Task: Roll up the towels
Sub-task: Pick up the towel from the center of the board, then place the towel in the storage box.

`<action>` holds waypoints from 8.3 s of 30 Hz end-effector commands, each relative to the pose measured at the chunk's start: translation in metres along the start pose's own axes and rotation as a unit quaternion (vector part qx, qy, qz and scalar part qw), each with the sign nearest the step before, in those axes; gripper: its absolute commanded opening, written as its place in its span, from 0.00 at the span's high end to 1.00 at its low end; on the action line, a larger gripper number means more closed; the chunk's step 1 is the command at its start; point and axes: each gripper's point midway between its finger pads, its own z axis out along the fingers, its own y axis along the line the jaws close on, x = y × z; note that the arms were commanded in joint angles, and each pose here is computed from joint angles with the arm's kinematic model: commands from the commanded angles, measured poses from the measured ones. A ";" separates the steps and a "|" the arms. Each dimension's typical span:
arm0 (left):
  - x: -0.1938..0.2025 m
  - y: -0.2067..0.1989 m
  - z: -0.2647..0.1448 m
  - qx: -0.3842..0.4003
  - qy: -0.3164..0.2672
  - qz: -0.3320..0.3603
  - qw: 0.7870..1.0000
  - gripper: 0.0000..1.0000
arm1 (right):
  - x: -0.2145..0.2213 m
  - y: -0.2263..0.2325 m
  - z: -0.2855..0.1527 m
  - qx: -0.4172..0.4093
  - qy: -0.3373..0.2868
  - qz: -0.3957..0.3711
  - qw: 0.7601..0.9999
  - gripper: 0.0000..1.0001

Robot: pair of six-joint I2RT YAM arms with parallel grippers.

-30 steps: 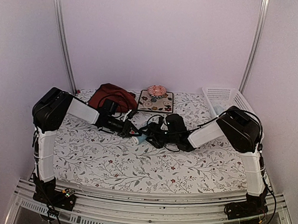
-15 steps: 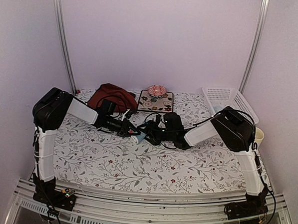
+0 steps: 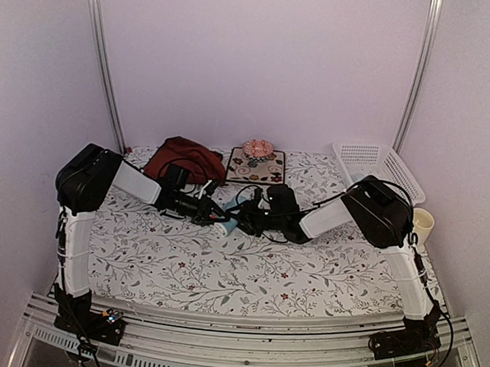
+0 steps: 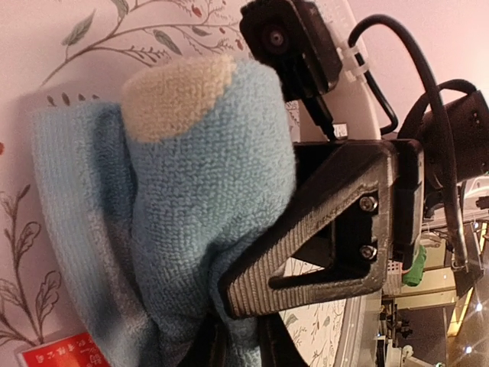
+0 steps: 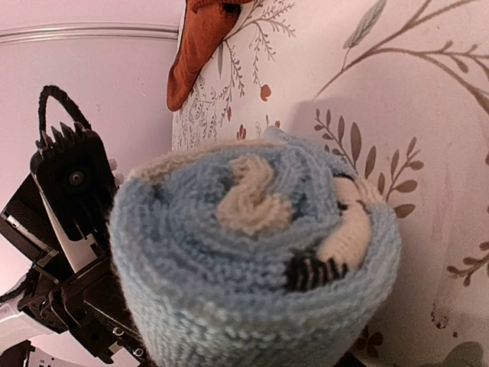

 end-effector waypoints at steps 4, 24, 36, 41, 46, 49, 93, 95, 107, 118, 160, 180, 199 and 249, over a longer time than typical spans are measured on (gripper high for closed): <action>0.033 0.010 0.007 0.001 0.049 -0.027 0.998 0.74 | 0.004 -0.047 0.006 0.054 0.014 -0.003 0.998 0.73; -0.047 -0.054 -0.075 -0.060 -0.048 0.132 0.988 0.52 | -0.041 0.034 -0.029 0.008 -0.009 -0.107 0.994 0.92; -0.037 -0.042 -0.099 -0.096 -0.039 0.165 0.981 0.51 | -0.074 0.093 -0.120 0.059 0.019 -0.249 0.966 0.92; -0.020 -0.033 -0.094 -0.091 -0.014 0.157 0.983 0.51 | -0.101 0.116 -0.180 0.115 -0.014 -0.315 0.942 0.91; -0.010 -0.032 -0.091 -0.081 -0.004 0.153 0.985 0.51 | -0.151 0.114 -0.268 0.200 -0.118 -0.322 0.918 0.89; -0.008 -0.032 -0.091 -0.081 -0.001 0.152 0.985 0.51 | -0.171 0.105 -0.311 0.240 -0.159 -0.315 0.904 0.89; 0.009 -0.013 -0.075 -0.061 0.023 0.127 0.990 0.51 | -0.200 -0.030 -0.273 0.285 -0.020 -0.272 0.919 0.92; 0.008 -0.013 -0.075 -0.060 0.022 0.128 0.990 0.51 | -0.201 -0.022 -0.264 0.260 -0.017 -0.274 0.926 0.92; 0.018 -0.002 -0.069 -0.055 0.036 0.109 0.992 0.51 | -0.211 -0.006 -0.296 0.245 -0.060 -0.246 0.936 0.92; 0.022 -0.011 -0.069 -0.041 0.037 0.113 0.992 0.51 | -0.202 0.011 -0.367 0.212 -0.090 -0.207 0.951 0.92; 0.045 -0.006 -0.057 -0.011 0.061 0.083 0.995 0.51 | -0.201 -0.076 -0.393 0.234 -0.034 -0.017 0.971 0.85; 0.048 -0.001 -0.054 -0.013 0.067 0.078 0.995 0.51 | -0.213 -0.097 -0.389 0.253 -0.010 -0.017 0.967 0.86; 0.051 -0.002 -0.051 -0.008 0.072 0.077 0.994 0.51 | -0.202 -0.100 -0.414 0.320 -0.005 0.002 0.947 0.85; 0.055 0.008 -0.046 -0.013 0.080 0.063 0.995 0.51 | -0.231 -0.125 -0.404 0.461 0.003 0.010 0.887 0.57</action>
